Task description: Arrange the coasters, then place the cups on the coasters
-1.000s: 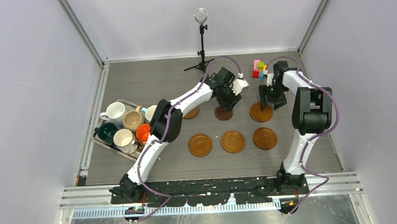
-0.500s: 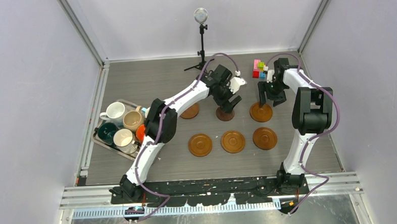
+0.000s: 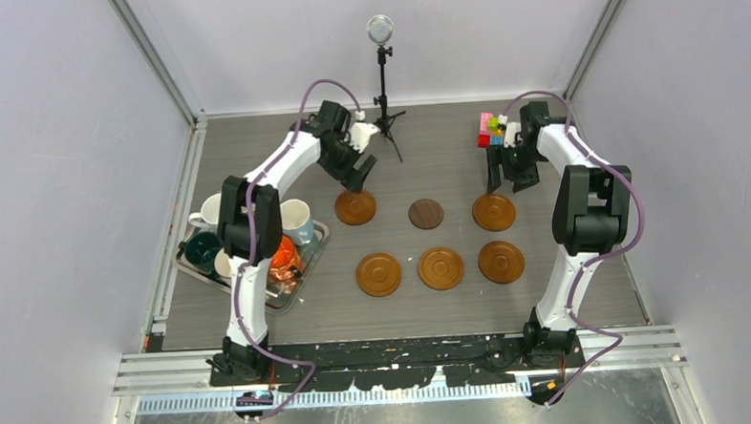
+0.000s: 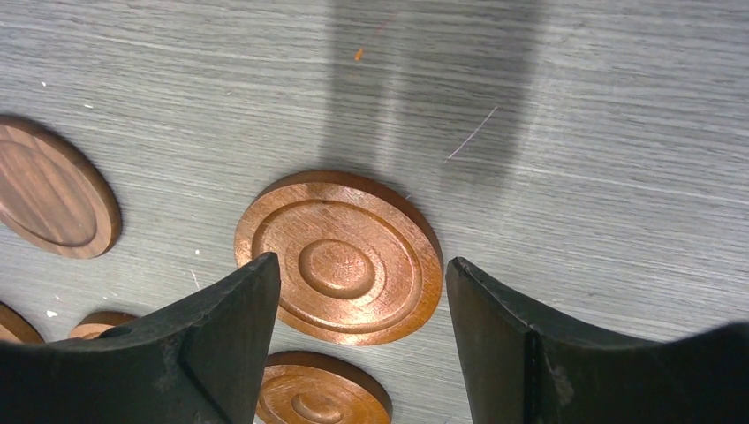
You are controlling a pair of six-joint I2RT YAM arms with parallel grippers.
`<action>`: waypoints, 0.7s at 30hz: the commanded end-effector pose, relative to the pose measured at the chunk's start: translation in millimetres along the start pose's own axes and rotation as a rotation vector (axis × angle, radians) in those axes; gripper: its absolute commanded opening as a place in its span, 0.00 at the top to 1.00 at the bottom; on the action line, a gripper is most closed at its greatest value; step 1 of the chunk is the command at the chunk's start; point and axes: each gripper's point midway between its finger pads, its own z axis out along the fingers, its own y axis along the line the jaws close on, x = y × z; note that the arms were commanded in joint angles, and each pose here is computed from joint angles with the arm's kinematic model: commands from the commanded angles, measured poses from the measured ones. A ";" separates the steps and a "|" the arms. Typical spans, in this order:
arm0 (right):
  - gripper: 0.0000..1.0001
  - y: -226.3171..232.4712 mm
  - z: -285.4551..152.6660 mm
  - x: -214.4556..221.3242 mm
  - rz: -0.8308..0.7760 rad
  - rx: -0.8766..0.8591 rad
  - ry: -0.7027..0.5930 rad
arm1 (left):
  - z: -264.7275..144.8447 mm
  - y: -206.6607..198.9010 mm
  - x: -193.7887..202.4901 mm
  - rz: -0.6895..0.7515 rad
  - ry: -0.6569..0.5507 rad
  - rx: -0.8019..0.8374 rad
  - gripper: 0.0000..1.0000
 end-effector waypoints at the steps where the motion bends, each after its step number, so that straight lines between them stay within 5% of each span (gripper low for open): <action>1: 0.26 6.6 -19.5 -16.5 -0.001 -0.026 -0.057 | -9.3 14.9 20.9 0.052 0.070 -0.026 0.16; 21: 0.26 4.8 -19.7 -15.4 0.012 -0.013 -0.048 | 30.8 -22.0 49.1 0.144 0.158 0.051 0.35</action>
